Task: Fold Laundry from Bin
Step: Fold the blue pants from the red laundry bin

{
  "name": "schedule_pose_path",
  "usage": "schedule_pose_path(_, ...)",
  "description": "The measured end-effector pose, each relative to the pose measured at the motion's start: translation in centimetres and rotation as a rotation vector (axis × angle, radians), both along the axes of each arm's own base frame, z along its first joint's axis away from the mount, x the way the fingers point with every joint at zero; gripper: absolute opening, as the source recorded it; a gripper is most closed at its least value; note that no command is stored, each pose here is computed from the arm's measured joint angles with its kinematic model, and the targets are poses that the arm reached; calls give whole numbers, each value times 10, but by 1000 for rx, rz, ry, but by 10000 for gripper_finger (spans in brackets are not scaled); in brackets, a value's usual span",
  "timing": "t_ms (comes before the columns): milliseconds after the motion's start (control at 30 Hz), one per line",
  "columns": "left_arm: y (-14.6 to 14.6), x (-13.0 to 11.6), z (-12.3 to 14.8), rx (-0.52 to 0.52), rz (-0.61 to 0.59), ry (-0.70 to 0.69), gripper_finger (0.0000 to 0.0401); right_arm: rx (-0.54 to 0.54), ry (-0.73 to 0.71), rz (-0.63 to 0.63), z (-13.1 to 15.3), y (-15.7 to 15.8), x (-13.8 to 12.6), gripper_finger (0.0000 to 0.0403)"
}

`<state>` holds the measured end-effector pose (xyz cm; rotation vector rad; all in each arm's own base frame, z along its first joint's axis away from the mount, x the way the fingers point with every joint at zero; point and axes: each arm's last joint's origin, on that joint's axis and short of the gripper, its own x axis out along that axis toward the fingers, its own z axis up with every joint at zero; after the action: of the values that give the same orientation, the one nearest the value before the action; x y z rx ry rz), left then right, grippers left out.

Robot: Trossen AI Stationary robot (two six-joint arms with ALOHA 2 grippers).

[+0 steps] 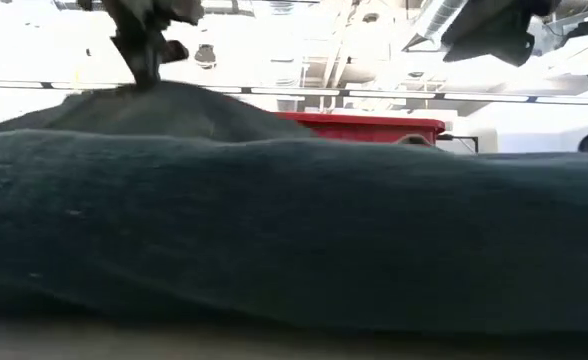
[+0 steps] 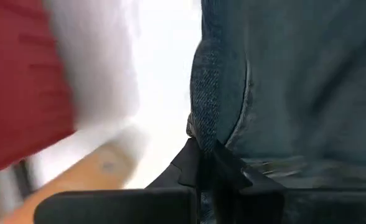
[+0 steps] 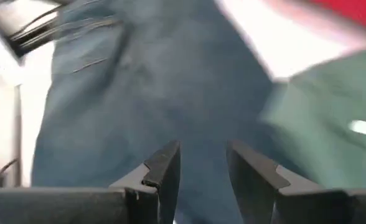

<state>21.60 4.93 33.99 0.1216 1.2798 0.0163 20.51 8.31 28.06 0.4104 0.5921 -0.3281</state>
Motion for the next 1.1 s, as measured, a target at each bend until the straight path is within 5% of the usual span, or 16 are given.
schedule_pose_path(167,-29,-32,28,-98,19,-167,0,-36,129,-151,-4,-35,-9,159)
schedule_pose_path(433,-63,-57,45,-175,51,-300,0,-28,290,-156,-28,-67,8,159)
schedule_pose_path(667,-88,-65,46,-262,17,-282,0,140,386,83,-32,-70,6,161)
schedule_pose_path(867,-99,-68,46,-247,7,-281,0,160,602,69,-48,-67,-12,191)
schedule_pose_path(1100,-102,-75,43,-227,5,-225,0,117,662,91,-66,-63,-20,241)
